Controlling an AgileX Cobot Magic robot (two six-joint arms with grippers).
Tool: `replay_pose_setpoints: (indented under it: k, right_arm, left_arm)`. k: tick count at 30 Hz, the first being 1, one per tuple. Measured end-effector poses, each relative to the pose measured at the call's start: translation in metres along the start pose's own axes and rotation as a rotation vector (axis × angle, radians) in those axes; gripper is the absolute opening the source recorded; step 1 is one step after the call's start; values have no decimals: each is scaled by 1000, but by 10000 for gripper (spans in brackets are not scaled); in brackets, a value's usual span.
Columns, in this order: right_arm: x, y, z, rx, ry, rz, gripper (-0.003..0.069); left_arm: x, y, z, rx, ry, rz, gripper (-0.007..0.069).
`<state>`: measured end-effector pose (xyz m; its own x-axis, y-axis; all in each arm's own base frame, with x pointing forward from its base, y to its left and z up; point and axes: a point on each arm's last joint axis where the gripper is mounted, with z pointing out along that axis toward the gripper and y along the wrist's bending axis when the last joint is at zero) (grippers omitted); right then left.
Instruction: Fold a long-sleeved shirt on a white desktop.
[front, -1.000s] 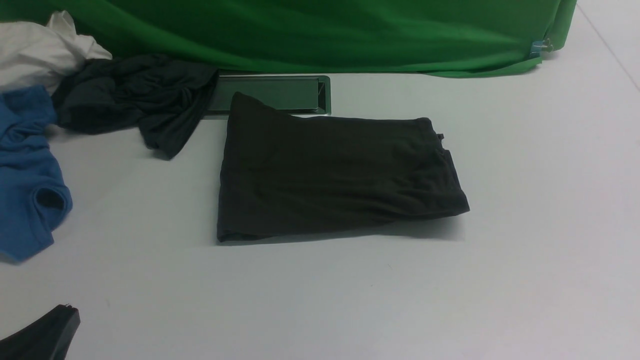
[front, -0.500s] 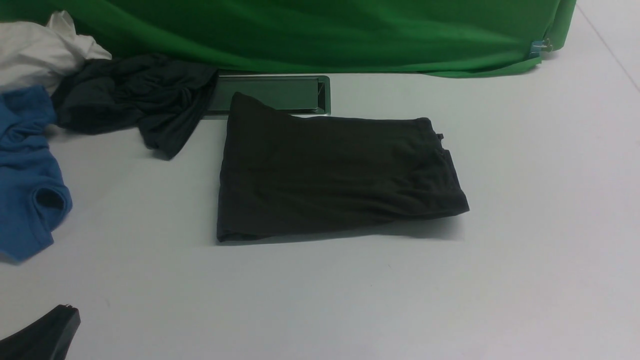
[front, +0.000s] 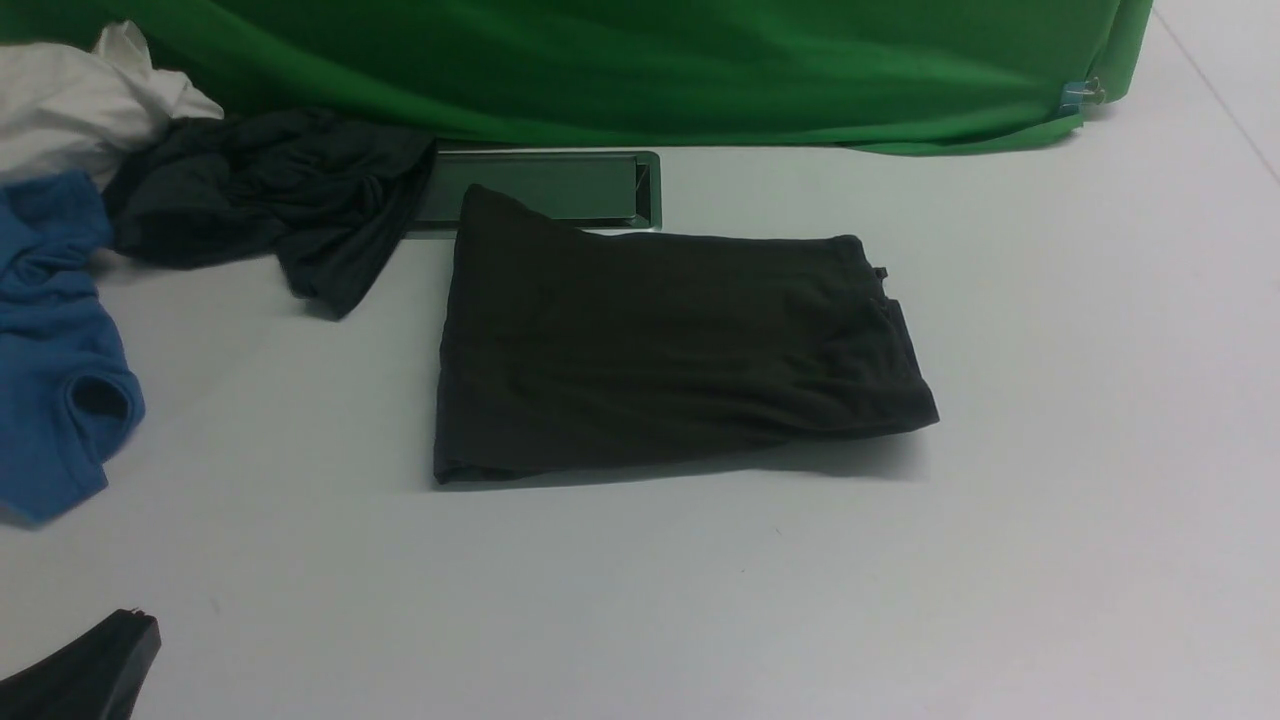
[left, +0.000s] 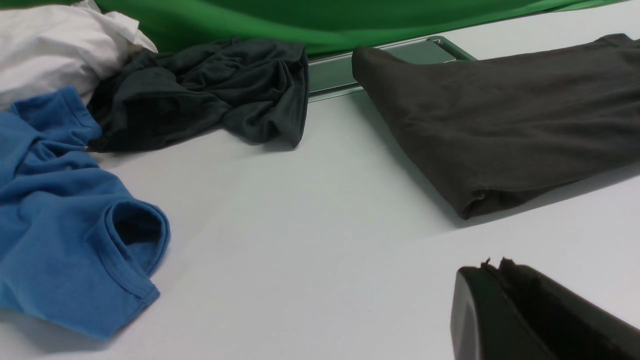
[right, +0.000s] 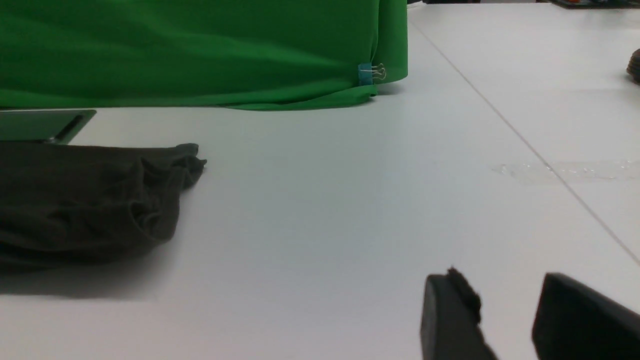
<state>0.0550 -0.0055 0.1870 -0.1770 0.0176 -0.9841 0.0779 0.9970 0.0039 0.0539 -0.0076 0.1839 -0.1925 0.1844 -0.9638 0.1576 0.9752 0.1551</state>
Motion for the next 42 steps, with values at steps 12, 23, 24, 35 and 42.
replay_pose_setpoints:
  k: [12, 23, 24, 35, 42]
  right_arm:
    - [-1, 1, 7, -10, 36, -42, 239]
    - [-1, 3, 10, -34, 45, -77, 239]
    - [-2, 4, 8, -36, 28, -75, 239]
    - [-1, 2, 0, -22, -11, -71, 239]
    - [-5, 2, 0, -23, -53, -28, 239]
  left_arm:
    - [0, 0, 0, 0, -1, 0, 36]
    - [0, 0, 0, 0, -1, 0, 36]
    - [0, 0, 0, 0, -1, 0, 36]
    - [0, 0, 0, 0, -1, 0, 36]
    - [0, 0, 0, 0, -1, 0, 36]
